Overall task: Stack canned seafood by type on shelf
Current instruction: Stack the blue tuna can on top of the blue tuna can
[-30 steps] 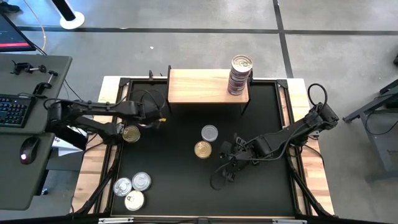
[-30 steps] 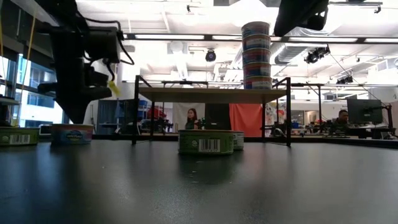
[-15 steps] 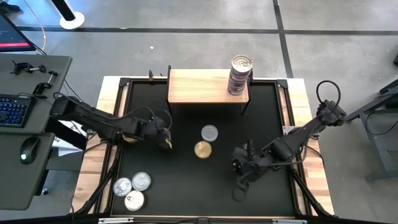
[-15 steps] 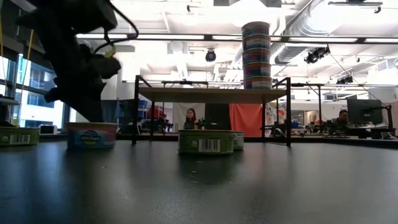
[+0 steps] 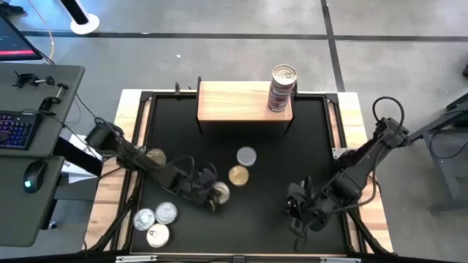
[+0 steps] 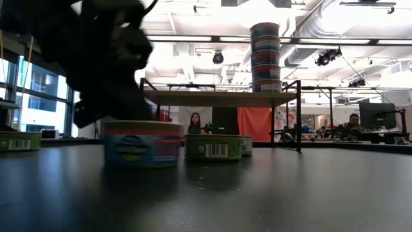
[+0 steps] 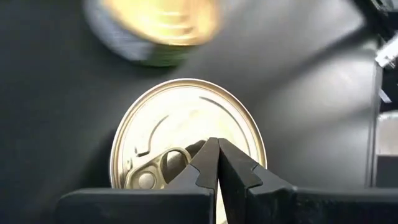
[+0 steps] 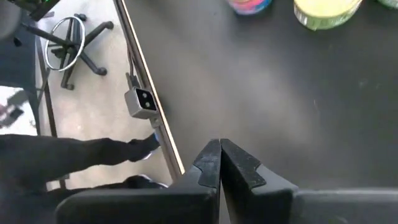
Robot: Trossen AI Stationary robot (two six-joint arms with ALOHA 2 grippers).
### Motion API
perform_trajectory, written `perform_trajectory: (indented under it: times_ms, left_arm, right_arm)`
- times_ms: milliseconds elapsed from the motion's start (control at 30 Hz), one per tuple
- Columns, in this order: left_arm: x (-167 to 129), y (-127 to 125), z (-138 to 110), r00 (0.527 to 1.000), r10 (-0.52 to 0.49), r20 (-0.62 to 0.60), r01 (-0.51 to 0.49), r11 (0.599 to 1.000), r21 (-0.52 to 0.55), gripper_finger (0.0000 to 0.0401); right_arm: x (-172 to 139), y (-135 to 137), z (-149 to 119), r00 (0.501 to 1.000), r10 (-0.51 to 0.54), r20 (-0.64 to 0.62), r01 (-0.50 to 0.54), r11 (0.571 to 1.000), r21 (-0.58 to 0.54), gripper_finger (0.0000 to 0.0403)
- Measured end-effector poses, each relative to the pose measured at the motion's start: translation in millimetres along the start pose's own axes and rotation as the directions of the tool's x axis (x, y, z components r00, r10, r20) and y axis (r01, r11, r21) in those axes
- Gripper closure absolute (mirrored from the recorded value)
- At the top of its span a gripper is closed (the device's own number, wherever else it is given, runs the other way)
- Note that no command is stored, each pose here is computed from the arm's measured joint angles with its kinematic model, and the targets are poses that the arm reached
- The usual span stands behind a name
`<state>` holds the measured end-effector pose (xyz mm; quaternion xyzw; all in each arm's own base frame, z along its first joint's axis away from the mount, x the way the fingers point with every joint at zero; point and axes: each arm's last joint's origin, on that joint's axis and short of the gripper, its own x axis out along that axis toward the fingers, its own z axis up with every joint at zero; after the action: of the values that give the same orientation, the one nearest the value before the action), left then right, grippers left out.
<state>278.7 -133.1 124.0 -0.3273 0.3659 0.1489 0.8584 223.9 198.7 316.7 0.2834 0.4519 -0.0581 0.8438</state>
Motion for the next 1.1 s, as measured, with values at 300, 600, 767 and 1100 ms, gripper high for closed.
perform_trajectory:
  times_ms: [300, 600, 767, 1100]
  left_arm:
    - [36, -63, 22, 0.995, -0.094, -0.019, 0.095, 0.952, 0.29, 0.0401]
    - [-14, -74, 35, 0.995, -0.058, 0.081, 0.012, 0.88, 0.476, 0.0401]
    - [-23, -70, 17, 0.99, -0.073, 0.12, 0.002, 0.86, 0.51, 0.0401]
    - [-3, -55, -10, 0.989, -0.1, 0.111, 0.04, 0.892, 0.451, 0.0401]
  right_arm:
    - [14, 0, 6, 0.999, -0.036, 0.028, 0.033, 0.995, 0.099, 0.0403]
    - [91, -44, 14, 0.968, -0.064, -0.244, 0.101, 0.985, 0.142, 0.0403]
    - [137, -74, 18, 0.972, 0.124, -0.199, -0.067, 0.96, 0.273, 0.0403]
    - [179, -109, 30, 0.98, 0.137, -0.143, -0.065, 0.904, 0.422, 0.0403]
